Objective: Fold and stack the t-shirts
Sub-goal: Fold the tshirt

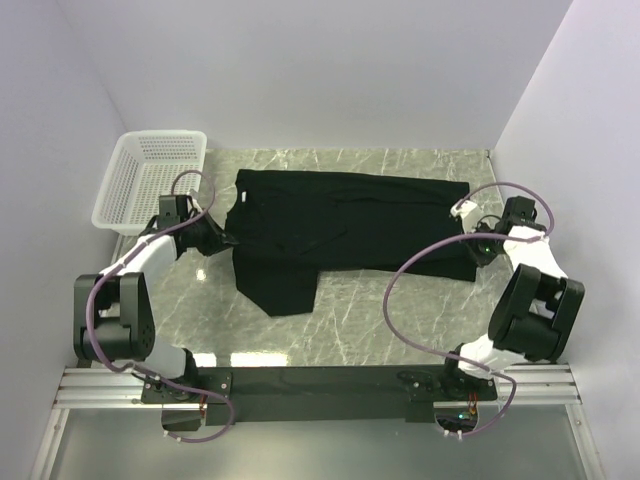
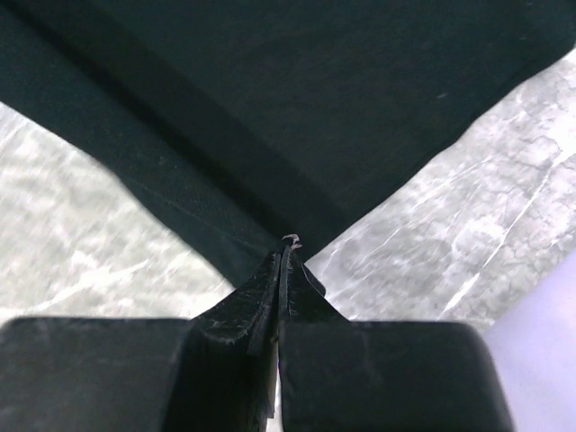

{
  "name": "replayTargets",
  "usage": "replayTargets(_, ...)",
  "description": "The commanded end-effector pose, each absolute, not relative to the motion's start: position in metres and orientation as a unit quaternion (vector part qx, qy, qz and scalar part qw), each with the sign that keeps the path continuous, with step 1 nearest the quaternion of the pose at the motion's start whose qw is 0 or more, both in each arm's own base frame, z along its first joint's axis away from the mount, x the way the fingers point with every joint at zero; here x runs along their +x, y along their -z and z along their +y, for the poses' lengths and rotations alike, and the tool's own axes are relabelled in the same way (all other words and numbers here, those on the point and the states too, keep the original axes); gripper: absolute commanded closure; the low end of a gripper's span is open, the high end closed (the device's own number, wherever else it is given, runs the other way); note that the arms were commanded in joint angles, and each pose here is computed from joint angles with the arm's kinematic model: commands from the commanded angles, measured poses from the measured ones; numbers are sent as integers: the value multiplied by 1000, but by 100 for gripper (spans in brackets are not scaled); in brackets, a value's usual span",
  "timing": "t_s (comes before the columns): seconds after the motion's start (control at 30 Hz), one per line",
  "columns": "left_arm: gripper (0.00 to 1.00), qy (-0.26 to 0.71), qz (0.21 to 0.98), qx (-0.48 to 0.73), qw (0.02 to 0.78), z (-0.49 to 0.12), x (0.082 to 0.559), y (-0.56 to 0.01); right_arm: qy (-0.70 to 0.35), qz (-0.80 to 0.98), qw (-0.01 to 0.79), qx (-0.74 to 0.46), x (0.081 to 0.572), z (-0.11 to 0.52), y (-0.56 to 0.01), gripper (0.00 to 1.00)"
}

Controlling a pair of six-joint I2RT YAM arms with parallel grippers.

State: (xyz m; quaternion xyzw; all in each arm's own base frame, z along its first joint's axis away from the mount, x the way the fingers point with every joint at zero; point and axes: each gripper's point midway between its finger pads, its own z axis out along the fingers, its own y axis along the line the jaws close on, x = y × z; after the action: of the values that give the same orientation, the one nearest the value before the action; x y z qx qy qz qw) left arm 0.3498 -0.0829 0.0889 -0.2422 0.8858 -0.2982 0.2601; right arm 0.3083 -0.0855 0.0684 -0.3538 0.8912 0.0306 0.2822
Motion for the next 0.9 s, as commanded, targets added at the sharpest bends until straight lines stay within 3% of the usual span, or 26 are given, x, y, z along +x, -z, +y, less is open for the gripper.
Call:
replayTargets(0.0, 99, 319, 869, -242, 291, -82, 378, -112, -12, 897, 317, -309, 341, -100, -83, 100)
replayTargets(0.87, 99, 358, 855, -242, 288, -88, 469, -111, 18, 917, 317, -242, 416, -113, -69, 100)
